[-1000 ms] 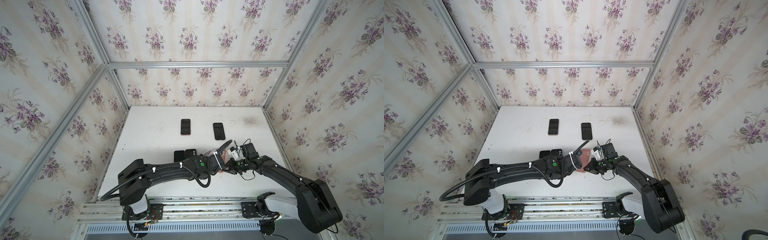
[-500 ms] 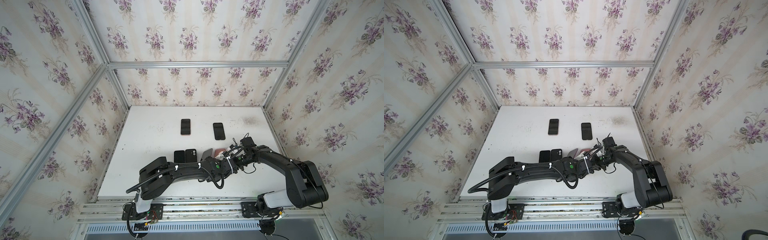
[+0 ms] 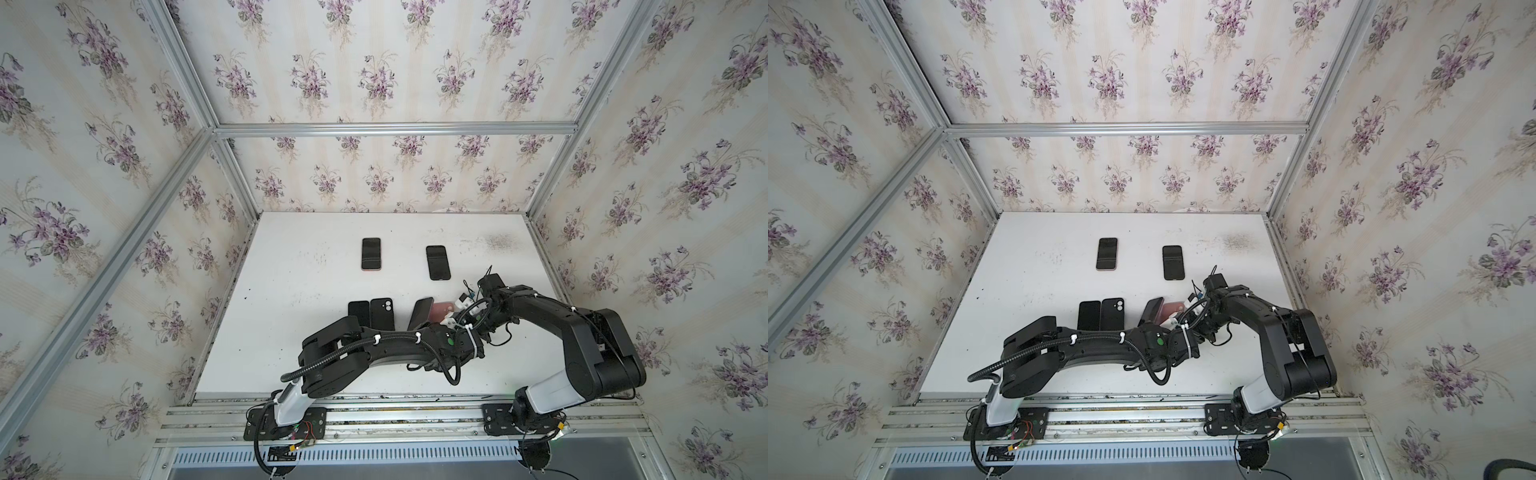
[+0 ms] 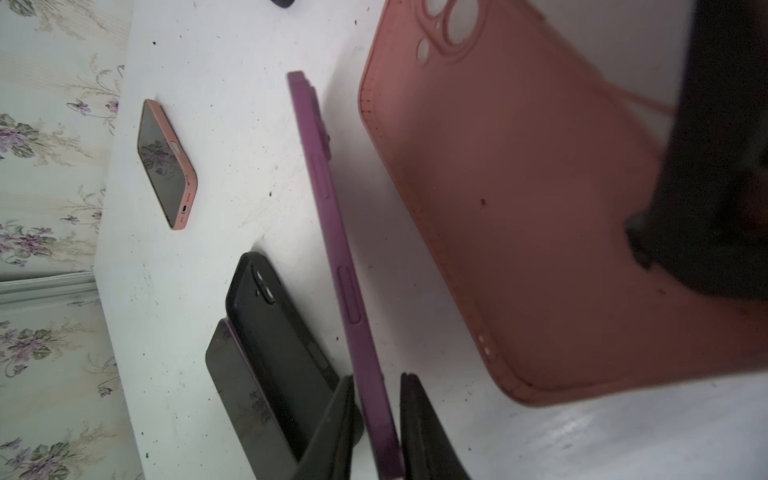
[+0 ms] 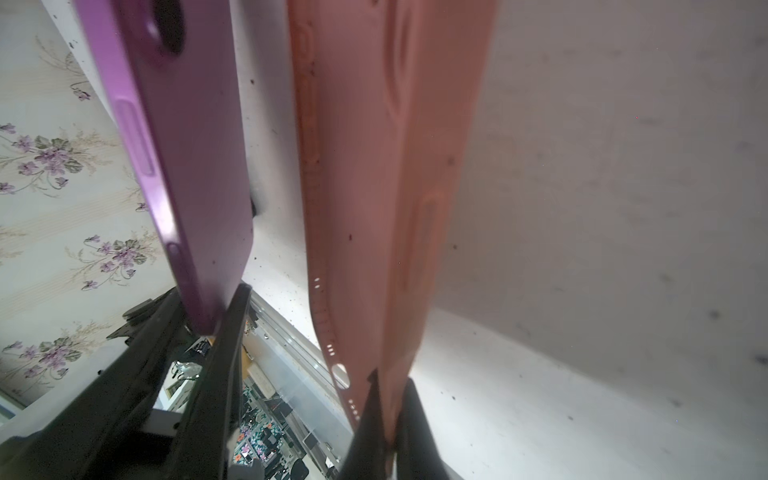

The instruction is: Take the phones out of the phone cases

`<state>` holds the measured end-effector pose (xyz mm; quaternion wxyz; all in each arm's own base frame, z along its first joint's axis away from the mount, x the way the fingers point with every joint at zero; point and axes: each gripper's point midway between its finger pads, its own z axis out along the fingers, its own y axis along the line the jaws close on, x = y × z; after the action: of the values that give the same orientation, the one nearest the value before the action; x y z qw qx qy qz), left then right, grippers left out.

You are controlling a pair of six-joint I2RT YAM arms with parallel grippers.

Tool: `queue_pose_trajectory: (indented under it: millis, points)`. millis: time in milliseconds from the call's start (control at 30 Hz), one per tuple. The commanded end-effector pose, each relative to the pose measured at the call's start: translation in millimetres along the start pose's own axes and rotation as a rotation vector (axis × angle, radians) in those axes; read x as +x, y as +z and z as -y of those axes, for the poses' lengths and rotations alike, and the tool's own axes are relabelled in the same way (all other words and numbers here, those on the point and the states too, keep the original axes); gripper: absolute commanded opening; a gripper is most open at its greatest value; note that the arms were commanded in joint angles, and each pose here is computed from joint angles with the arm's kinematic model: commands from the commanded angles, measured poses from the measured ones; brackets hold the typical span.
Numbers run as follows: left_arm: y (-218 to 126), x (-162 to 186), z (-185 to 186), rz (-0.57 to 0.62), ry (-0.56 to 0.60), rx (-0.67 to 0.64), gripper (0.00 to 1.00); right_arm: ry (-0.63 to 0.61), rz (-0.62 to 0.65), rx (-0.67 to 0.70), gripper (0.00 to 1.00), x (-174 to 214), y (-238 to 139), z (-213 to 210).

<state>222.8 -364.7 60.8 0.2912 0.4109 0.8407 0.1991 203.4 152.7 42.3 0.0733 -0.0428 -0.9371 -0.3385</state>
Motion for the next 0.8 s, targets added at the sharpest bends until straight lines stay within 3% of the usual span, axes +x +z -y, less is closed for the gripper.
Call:
queue_pose_trajectory:
  millis: [0, 200, 300, 367, 500, 633, 767]
  points:
    - [1.4, 1.6, 6.5, -0.020, -0.003, 0.023, 0.27, -0.004, -0.011, 0.024, 0.00, 1.2, -1.5, 2.4]
    - [2.7, -7.5, 10.9, -0.012, -0.019, 0.034, 0.39, -0.003, -0.007, 0.033, 0.00, -2.5, 0.0, 4.4]
    - [-2.8, -12.6, 6.1, 0.006, -0.061, 0.055, 0.54, 0.001, -0.002, 0.024, 0.00, -7.0, 1.3, 3.0]
    - [-7.9, -16.5, -2.8, 0.020, -0.099, 0.065, 0.69, 0.012, -0.001, 0.030, 0.00, -8.5, 2.2, 4.2]
    - [-25.3, -24.7, -37.6, 0.067, -0.215, 0.086, 0.86, 0.035, 0.024, 0.032, 0.00, -12.5, 4.6, 6.5]
    - [-42.2, -22.2, -70.9, 0.127, -0.337, 0.134, 0.97, 0.053, 0.028, 0.034, 0.00, -14.2, 9.3, 10.0]
    - [-46.6, -5.6, -97.0, 0.136, -0.428, 0.159, 1.00, 0.039, 0.024, 0.038, 0.00, -15.5, 15.8, 9.1]
